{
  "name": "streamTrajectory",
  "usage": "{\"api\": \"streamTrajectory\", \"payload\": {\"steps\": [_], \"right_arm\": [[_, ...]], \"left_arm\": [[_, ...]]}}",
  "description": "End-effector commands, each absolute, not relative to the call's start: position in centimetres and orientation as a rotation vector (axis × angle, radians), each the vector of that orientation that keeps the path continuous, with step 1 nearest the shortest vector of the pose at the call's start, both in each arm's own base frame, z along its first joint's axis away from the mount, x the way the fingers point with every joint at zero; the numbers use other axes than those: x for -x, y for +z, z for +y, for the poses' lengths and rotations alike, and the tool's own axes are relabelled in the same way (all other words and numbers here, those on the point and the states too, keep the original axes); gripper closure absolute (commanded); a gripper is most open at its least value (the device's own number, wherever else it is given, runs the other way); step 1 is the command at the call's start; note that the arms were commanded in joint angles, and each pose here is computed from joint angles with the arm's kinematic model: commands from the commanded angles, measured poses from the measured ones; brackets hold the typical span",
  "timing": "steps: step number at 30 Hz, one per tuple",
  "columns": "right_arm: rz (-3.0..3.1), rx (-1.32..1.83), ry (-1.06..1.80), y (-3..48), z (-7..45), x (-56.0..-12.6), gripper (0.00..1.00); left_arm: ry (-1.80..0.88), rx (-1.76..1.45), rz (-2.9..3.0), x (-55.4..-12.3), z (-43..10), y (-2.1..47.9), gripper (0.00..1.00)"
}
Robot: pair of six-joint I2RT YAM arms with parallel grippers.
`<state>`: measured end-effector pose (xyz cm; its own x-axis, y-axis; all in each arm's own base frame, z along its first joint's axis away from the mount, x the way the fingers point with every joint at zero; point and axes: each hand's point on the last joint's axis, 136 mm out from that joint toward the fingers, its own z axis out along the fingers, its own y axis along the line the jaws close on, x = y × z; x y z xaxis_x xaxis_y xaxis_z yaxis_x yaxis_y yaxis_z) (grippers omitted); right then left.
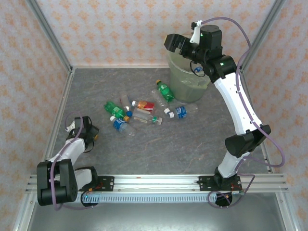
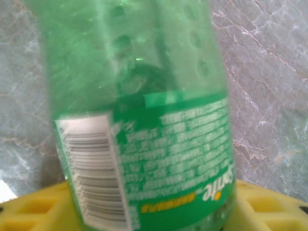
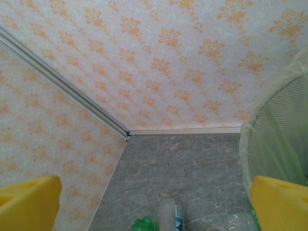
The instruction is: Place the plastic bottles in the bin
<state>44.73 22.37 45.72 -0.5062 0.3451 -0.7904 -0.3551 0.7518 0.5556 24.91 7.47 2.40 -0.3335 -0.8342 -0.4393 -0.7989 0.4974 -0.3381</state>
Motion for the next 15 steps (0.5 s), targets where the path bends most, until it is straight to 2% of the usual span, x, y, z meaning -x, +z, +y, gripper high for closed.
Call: {"api": "streamTrajectory", "payload": {"steps": [1,3,7,15], "right_arm": [[1.879,0.024,0.886,47.3,22.9,-44.0,0.0],[1.881,0.025,0.892,47.2,23.0,-43.9,0.0],[1.887,0.027,0.908,47.1,23.2,-43.8,0.0],[1.894,0.051,0.958,46.9,23.8,-43.2,0.0]], "left_arm": [[-0.058,1.345,2.211,-23.7,7.2,1.8,0.55],[-0.061,1.32,2.209,-23.9,7.2,2.5,0.61],[-0.068,1.269,2.18,-24.6,7.3,4.6,0.67],[-0.136,1.098,2.125,-27.2,5.6,10.5,0.67]]}}
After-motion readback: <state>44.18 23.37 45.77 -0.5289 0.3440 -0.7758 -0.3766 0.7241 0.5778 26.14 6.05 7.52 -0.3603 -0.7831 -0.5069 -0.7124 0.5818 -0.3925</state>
